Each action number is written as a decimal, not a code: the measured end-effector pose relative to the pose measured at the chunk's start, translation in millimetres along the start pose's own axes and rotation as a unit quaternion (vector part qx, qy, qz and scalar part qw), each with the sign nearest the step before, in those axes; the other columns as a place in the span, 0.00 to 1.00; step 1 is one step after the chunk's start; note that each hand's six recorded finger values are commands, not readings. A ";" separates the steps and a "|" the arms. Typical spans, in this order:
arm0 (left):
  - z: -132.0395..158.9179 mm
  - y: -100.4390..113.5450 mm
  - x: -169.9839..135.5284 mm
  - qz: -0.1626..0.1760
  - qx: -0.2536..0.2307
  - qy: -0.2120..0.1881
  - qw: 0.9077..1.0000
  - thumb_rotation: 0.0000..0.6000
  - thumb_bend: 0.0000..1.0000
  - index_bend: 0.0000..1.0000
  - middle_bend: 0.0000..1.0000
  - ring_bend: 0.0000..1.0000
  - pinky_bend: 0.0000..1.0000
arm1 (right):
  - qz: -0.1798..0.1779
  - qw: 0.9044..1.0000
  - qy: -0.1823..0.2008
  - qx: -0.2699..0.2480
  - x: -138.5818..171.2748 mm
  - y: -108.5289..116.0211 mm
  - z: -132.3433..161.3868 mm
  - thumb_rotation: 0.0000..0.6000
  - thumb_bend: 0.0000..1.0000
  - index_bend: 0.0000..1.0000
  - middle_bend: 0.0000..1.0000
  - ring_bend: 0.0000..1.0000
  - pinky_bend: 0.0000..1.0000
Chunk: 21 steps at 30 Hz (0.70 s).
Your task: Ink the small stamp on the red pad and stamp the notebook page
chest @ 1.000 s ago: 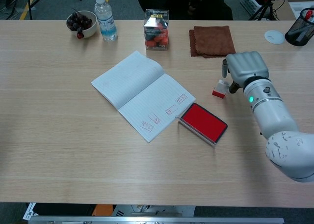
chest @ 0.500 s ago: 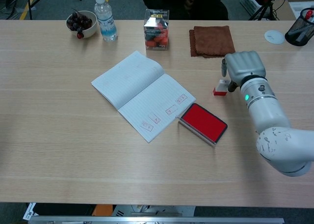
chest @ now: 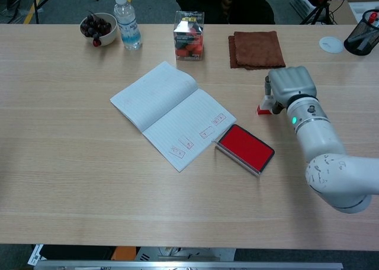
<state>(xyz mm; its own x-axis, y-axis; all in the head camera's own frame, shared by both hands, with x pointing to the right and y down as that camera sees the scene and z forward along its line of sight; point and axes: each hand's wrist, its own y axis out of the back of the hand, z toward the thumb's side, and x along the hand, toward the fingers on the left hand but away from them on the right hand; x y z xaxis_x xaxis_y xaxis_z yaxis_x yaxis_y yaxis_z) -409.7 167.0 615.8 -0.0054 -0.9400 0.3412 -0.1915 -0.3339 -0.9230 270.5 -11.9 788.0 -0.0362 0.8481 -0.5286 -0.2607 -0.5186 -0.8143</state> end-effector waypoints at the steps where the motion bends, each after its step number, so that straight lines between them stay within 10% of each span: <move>1: -0.2 0.0 0.0 0.000 0.000 0.000 1.000 1.00 0.27 0.04 0.05 0.03 0.06 | 0.001 1.000 0.001 -0.001 0.0 -0.5 0.6 1.00 0.29 0.48 0.40 0.27 0.29; 21: -2.8 -0.9 -0.2 -0.004 0.001 0.006 1.000 1.00 0.27 0.04 0.05 0.03 0.06 | 0.003 1.000 0.003 -0.005 -1.2 0.2 3.0 1.00 0.36 0.56 0.41 0.27 0.29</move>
<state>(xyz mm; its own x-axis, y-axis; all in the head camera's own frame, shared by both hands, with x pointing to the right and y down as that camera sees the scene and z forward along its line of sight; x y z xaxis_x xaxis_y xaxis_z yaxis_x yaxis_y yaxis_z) -412.3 167.8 617.1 -0.0159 -0.9366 0.3500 -0.1892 -0.3409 -0.9208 267.6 -12.7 789.2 -0.0314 0.8447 -0.5343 -0.2503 -0.5241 -0.8140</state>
